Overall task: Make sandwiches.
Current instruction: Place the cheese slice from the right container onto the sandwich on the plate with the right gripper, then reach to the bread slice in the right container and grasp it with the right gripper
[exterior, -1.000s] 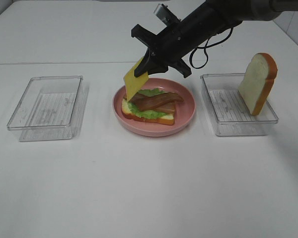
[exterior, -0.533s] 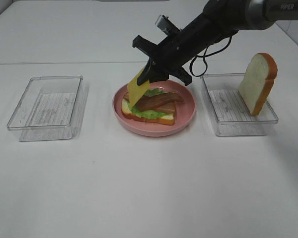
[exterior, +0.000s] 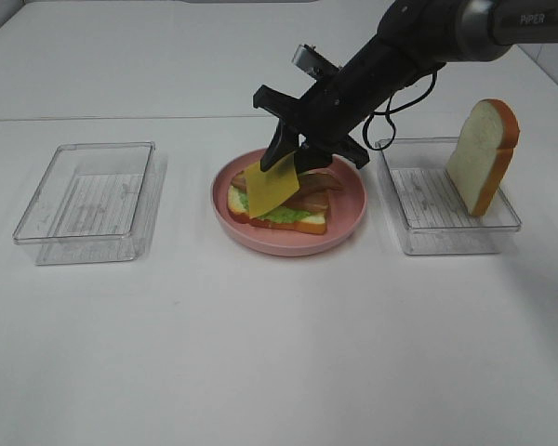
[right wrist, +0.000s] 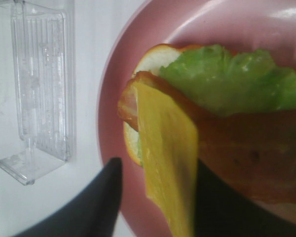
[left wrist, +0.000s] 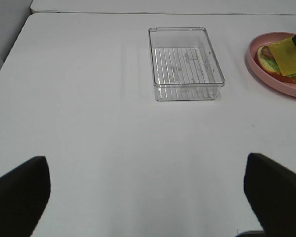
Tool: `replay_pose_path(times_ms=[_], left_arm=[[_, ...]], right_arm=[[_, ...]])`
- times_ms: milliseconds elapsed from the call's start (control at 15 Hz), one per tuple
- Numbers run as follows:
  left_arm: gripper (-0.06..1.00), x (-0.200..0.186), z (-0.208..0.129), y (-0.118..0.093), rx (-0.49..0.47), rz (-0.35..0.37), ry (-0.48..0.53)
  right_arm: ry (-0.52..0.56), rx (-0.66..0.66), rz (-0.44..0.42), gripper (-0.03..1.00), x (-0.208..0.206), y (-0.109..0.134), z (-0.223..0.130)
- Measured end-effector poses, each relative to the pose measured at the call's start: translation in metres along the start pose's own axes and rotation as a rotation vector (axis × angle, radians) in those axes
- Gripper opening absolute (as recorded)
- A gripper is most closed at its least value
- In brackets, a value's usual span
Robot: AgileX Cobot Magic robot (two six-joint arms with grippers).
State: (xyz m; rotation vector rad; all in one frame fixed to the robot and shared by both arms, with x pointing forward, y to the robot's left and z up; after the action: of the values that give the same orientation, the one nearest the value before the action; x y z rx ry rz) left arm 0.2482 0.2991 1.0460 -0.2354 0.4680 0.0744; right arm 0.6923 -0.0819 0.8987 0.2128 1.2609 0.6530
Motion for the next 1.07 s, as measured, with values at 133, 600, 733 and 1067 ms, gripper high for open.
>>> replay_pose_path(times_ms=[133, 600, 733, 1067], left_arm=[[0.99, 0.000, 0.000, 0.000, 0.000, 0.000, 0.000], [0.99, 0.000, 0.000, 0.000, 0.000, 0.000, 0.000], [0.99, 0.000, 0.000, 0.000, 0.000, 0.000, 0.000], [0.99, 0.000, 0.000, 0.000, 0.000, 0.000, 0.000]], right_arm=[[0.007, -0.037, -0.034, 0.67, -0.005, -0.001, 0.000], [-0.010, -0.236, -0.163, 0.79, -0.098, 0.037, 0.010], [-0.031, -0.272, -0.221, 0.79, -0.128, 0.047, 0.016], [-0.106, -0.248, -0.557, 0.79, -0.207, 0.008, 0.037]])
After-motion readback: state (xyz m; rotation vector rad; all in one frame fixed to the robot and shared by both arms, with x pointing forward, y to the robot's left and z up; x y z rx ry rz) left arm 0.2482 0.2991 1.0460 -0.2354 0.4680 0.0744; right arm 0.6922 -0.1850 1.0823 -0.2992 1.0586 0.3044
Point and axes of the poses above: a point on each arm's last joint axis where the gripper is mounted, x pointing out along that axis toward the gripper, y along the wrist's bending axis when the last joint is at zero, z = x × y, the point moved 2 cm from there along x, pointing out along that axis toward the gripper, and after that the axes turned 12 degrees about -x, right-handed, at the moved point
